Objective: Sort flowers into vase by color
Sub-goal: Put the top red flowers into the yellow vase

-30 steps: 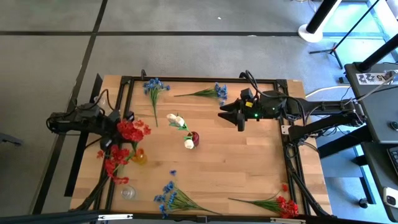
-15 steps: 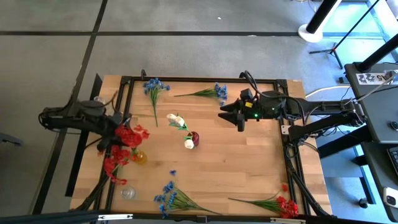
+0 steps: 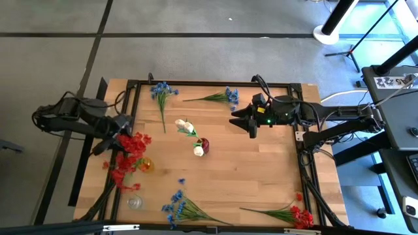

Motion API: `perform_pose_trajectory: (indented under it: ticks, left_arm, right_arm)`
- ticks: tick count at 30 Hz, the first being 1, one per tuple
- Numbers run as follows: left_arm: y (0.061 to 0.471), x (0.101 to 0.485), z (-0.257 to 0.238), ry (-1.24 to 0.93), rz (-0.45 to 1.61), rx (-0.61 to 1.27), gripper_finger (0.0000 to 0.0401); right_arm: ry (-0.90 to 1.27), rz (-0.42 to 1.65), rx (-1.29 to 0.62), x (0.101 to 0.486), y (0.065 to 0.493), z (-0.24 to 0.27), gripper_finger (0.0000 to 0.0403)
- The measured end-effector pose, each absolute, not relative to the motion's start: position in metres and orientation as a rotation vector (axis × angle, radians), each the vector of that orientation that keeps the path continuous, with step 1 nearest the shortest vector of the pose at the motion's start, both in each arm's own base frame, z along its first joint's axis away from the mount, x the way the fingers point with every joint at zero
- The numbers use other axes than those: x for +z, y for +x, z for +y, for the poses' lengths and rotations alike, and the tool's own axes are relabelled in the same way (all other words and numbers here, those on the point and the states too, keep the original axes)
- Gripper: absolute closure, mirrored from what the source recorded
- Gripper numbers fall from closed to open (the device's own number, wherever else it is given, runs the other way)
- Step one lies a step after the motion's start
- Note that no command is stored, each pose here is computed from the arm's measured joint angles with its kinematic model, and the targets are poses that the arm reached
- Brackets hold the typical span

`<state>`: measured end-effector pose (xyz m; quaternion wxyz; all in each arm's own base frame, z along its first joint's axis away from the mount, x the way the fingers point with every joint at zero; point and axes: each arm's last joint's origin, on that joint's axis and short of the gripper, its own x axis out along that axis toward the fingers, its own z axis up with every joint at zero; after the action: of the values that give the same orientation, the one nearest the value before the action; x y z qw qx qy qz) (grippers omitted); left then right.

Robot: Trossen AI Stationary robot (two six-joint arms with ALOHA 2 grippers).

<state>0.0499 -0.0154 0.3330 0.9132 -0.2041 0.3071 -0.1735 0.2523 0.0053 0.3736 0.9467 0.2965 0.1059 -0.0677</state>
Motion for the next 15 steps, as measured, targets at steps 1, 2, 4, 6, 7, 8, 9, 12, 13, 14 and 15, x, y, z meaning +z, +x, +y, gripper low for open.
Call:
perform_pose_trajectory:
  ticks: [1,2,4,6,7,8,9,12,13,14,15]
  left_arm:
    - [0.048,0.337,-0.015,-0.439,0.619,-0.356,0.0202]
    - [0.047,0.341,-0.015,-0.462,0.610,-0.351,0.0202]
    - [0.044,0.345,-0.015,-0.480,0.594,-0.338,0.0202]
    - [0.044,0.344,-0.014,-0.488,0.612,-0.321,0.0202]
    - [0.042,0.342,-0.014,-0.489,0.637,-0.314,0.0202]
    - [0.041,0.339,-0.014,-0.483,0.665,-0.308,0.0202]
    - [0.042,0.337,-0.014,-0.475,0.700,-0.306,0.0202]
    - [0.042,0.329,-0.014,-0.460,0.813,-0.292,0.0206]
    - [0.042,0.327,-0.014,-0.458,0.844,-0.286,0.0209]
    - [0.042,0.326,-0.014,-0.454,0.866,-0.284,0.0213]
    - [0.043,0.325,-0.014,-0.451,0.883,-0.282,0.0218]
  right_arm:
    - [0.604,0.216,-0.138,0.374,0.252,0.005,0.0180]
    - [0.603,0.216,-0.138,0.374,0.252,0.005,0.0180]
    - [0.598,0.217,-0.138,0.374,0.252,0.005,0.0180]
    - [0.579,0.219,-0.136,0.373,0.252,0.005,0.0180]
    - [0.572,0.219,-0.135,0.373,0.252,0.005,0.0180]
    - [0.561,0.220,-0.134,0.373,0.252,0.005,0.0180]
    - [0.552,0.220,-0.133,0.373,0.252,0.005,0.0180]
    - [0.543,0.223,-0.133,0.373,0.252,0.005,0.0180]
    - [0.537,0.225,-0.133,0.373,0.252,0.005,0.0180]
    - [0.528,0.228,-0.133,0.373,0.252,0.005,0.0180]
    - [0.524,0.234,-0.134,0.372,0.252,0.005,0.0180]
